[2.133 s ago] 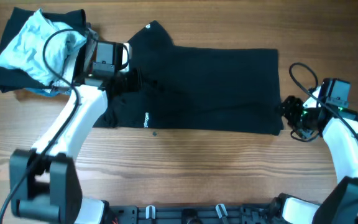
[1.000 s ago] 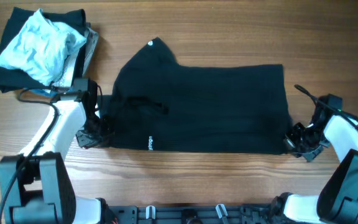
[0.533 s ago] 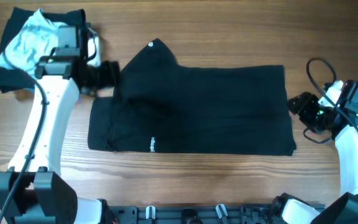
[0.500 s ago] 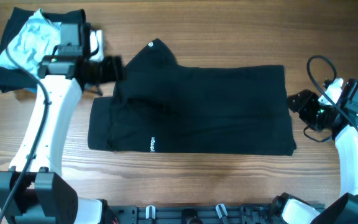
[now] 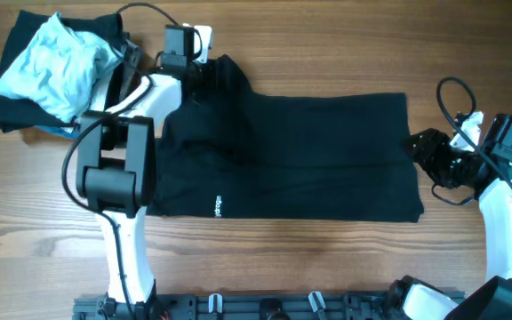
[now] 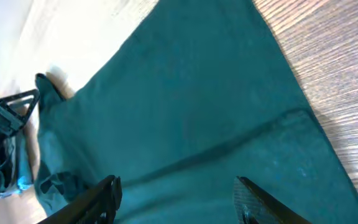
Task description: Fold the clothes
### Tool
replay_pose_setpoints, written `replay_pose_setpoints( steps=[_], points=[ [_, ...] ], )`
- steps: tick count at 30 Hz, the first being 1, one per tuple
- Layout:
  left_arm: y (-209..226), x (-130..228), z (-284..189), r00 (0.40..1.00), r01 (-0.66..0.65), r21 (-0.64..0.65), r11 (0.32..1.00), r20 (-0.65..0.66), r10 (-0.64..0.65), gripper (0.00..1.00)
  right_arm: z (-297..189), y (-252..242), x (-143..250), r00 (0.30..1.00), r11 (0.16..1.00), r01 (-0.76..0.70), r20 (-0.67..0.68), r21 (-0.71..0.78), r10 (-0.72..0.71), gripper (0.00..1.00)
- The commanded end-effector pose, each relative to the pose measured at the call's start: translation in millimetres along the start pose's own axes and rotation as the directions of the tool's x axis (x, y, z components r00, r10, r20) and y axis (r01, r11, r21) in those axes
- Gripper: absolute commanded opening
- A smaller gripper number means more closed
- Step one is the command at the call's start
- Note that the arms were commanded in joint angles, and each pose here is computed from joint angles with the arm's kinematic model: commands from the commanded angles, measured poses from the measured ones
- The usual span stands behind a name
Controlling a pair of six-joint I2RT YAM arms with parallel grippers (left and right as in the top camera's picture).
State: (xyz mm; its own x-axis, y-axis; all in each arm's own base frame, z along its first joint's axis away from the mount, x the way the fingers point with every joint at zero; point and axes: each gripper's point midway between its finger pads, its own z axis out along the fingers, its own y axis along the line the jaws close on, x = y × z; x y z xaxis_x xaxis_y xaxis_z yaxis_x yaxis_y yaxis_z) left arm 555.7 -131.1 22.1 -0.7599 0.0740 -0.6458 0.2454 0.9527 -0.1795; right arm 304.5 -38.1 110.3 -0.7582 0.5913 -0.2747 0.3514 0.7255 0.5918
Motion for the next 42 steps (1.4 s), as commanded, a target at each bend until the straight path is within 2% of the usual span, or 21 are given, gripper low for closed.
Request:
replay_pose_setpoints(
  steps=[1,2,3,4,5,6,7,11,15,20,24,25,26,27,30,36,38,42],
  points=[
    [-10.3,2.1,12.4,0.997,-0.083,0.026,0.996,-0.002,0.083,0.86,-2.5,3.4,-4.3,0.999,0.999,0.043,0.015,0.019,-0.044,0.62],
    [-11.1,6.9,16.9,0.995,-0.102,0.029,0.994,-0.011,0.102,0.78,-2.5,3.4,-4.3,0.999,0.999,0.046,0.016,0.019,-0.046,0.62],
    [-11.8,10.2,19.3,0.994,-0.108,0.031,0.994,-0.018,0.108,0.53,-2.5,2.9,-5.8,0.998,0.998,0.05,0.021,0.023,-0.05,0.62],
    [-11.5,12.0,19.4,0.994,-0.106,0.031,0.994,-0.025,0.107,0.37,-2.5,2.1,-7.6,0.998,0.998,0.054,0.029,0.03,-0.055,0.62],
    [-12.2,9.4,17.3,0.994,-0.103,0.031,0.994,-0.019,0.104,0.14,-2.6,-0.2,-12.0,0.997,0.997,0.063,0.046,0.048,-0.065,0.62],
    [-12.4,7.2,15.3,0.994,-0.104,0.03,0.994,-0.015,0.104,0.06,-2.5,-1.1,-16.2,0.995,0.995,0.073,0.063,0.061,-0.077,0.62],
    [-14.4,0.0,6.9,0.994,-0.105,0.03,0.994,-0.005,0.105,0.04,-2.4,-1.1,-25.4,0.99,0.992,0.096,0.1,0.08,-0.103,0.62],
    [-26.5,-32.3,-47.3,0.993,-0.114,0.029,0.993,0.03,0.113,0.04,-10.2,-5.9,-77.3,0.933,0.968,0.154,0.294,0.199,-0.209,0.62],
    [-25.3,-44.0,-86.9,0.993,-0.112,-0.024,0.993,0.025,0.113,0.04,10.8,-10.6,-103.3,0.911,0.968,0.169,0.345,0.186,-0.225,0.62],
    [-23.1,-30.2,-95.7,0.994,-0.103,-0.037,0.994,-0.039,0.101,0.04,69.9,-34.6,-117.1,0.916,0.968,0.195,0.325,0.156,-0.236,0.61],
    [-22.4,-20.5,-96.3,0.992,-0.098,-0.036,0.995,-0.079,0.094,0.04,118.6,-41.4,-110.0,0.919,0.963,0.232,0.292,0.135,-0.263,0.61],
    [-22.3,-18.2,-96.4,0.992,-0.096,-0.036,0.995,-0.088,0.093,0.04,128.6,-40.1,-107.5,0.919,0.961,0.245,0.286,0.129,-0.272,0.64],
    [-22.2,-16.4,-96.6,0.991,-0.095,-0.036,0.995,-0.095,0.092,0.04,137.4,-38.5,-105.9,0.916,0.958,0.257,0.284,0.126,-0.283,0.73],
    [-22.2,-15.6,-96.7,0.991,-0.095,-0.035,0.995,-0.099,0.091,0.04,146.8,-37.8,-104.3,0.916,0.957,0.26,0.282,0.13,-0.287,0.75],
    [-22.3,-14.6,-96.7,0.991,-0.095,-0.035,0.995,-0.103,0.091,0.04,170.7,-36.5,-98.5,0.922,0.959,0.26,0.266,0.114,-0.282,0.69],
    [-22.2,-12.8,-96.9,0.99,-0.094,-0.035,0.995,-0.11,0.089,0.04,179.1,-48.5,-108.1,0.927,0.965,0.205,0.282,0.166,-0.246,0.54],
    [-22.1,-12.8,-96.9,0.99,-0.094,-0.035,0.995,-0.11,0.089,0.04,174.6,-58.1,-116.8,0.917,0.949,0.209,0.29,0.236,-0.275,0.6],
    [-22.2,-12.9,-96.9,0.99,-0.094,-0.035,0.995,-0.11,0.089,0.04,177.0,-59.4,-111.8,0.945,0.94,0.194,0.204,0.28,-0.256,0.61]
  ],
)
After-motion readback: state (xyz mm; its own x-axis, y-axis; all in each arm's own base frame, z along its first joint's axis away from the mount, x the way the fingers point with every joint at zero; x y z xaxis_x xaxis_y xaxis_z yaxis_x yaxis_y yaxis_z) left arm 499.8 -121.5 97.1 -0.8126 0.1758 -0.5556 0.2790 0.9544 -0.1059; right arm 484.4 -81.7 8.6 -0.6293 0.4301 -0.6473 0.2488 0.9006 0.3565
